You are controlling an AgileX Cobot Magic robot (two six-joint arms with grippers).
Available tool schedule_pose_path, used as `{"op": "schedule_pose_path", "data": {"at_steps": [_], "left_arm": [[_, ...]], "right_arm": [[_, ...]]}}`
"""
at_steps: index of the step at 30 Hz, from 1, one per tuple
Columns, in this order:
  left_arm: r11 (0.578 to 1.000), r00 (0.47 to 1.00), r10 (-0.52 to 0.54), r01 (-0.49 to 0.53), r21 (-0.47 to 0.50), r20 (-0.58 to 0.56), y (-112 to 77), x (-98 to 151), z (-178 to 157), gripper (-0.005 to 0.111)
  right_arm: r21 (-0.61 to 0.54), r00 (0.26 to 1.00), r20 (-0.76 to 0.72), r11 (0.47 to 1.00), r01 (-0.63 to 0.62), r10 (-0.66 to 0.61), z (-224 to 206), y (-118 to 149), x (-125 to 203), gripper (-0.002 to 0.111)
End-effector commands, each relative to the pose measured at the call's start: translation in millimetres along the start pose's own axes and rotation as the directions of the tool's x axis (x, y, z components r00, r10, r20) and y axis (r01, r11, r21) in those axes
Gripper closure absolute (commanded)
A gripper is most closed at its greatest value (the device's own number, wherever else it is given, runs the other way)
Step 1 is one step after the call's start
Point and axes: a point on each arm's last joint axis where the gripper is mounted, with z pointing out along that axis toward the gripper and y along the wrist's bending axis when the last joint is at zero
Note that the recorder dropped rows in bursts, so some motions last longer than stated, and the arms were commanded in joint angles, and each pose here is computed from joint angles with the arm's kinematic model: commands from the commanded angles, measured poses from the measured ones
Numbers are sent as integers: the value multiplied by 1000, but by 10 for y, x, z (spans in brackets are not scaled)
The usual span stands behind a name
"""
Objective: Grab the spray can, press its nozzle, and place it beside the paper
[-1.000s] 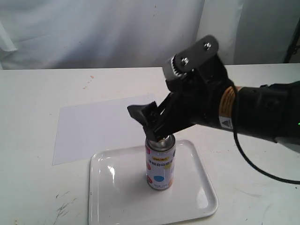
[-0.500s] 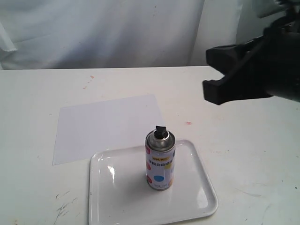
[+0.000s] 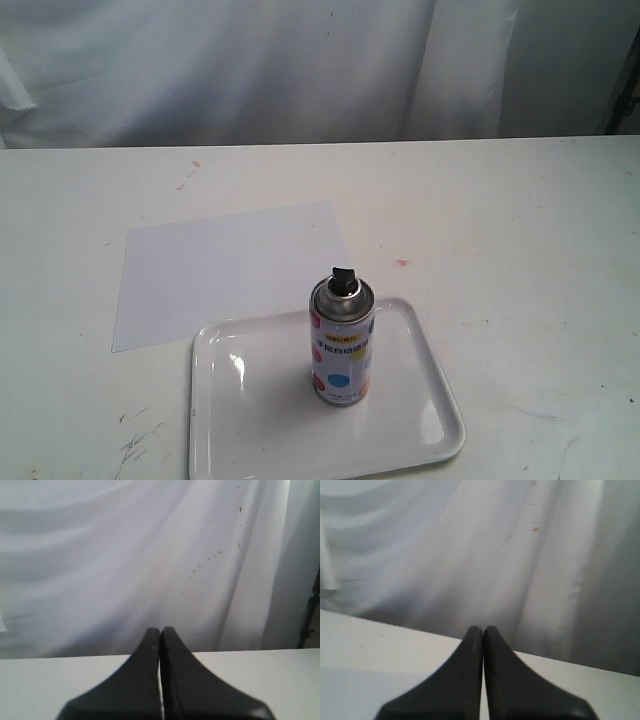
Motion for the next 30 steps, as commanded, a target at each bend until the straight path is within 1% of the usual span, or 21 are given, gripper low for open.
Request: {"op": "schedule_pose_path", "data": {"at_steps": [1, 3, 6, 8, 10, 13, 14, 17, 19, 22, 23, 24, 26, 28, 30], "left_arm": [[998, 998, 44, -42, -48, 46, 41, -39, -11, 107], [997, 997, 53, -50, -63, 60, 53, -53, -13, 107], [990, 990, 108, -98, -104, 92, 85, -88, -18, 107], [986, 986, 127, -115, -120, 104, 96, -103, -21, 107], [986, 986, 134, -122, -114, 97, 91, -96, -19, 107], [979, 981, 189, -184, -83, 52, 64, -56, -13, 107], [980, 981, 190, -187, -72, 40, 57, -44, -12, 107], [989, 989, 145, -145, -25, -9, 23, 9, -10, 107], [991, 989, 130, -129, 23, -65, -14, 66, -11, 107], [992, 986, 113, -105, 67, -120, -49, 119, -18, 107], [993, 986, 103, -95, 71, -132, -51, 143, -17, 107], [994, 986, 95, -85, 73, -139, -51, 167, -15, 107], [997, 988, 38, -27, 71, -148, -49, 219, -5, 107], [997, 986, -22, 34, 70, -164, -49, 289, 1, 107], [997, 982, -36, 49, 67, -183, -42, 358, 5, 107]], "right_arm": [[223, 995, 100, 975, 2, -25, -192, -248, -130, 108], [208, 987, 156, 978, -1, -33, -307, -254, -187, 108], [132, 973, 229, 991, 3, -34, -446, -207, -236, 108], [107, 966, 256, 994, 7, -34, -518, -193, -223, 108], [105, 962, 270, 995, 3, -32, -579, -199, -191, 108], [100, 961, 274, 995, 4, -31, -639, -199, -91, 108], [88, 961, 274, 996, 8, -32, -655, -188, -42, 108], [23, 962, 271, 999, 29, -34, -679, -122, 125, 108], [-24, 964, 264, 999, 46, -38, -672, -71, 222, 108], [-67, 974, 220, 996, 64, -48, -619, -14, 408, 108], [-72, 979, 200, 995, 62, -46, -597, -4, 468, 108], [-85, 983, 181, 996, 31, -15, -582, 6, 525, 108], [-104, 988, 148, 994, -24, 39, -562, 22, 614, 108], [-103, 991, 123, 994, -36, 49, -546, 26, 691, 108], [-97, 993, 110, 995, -36, 47, -538, 24, 729, 108]]}}
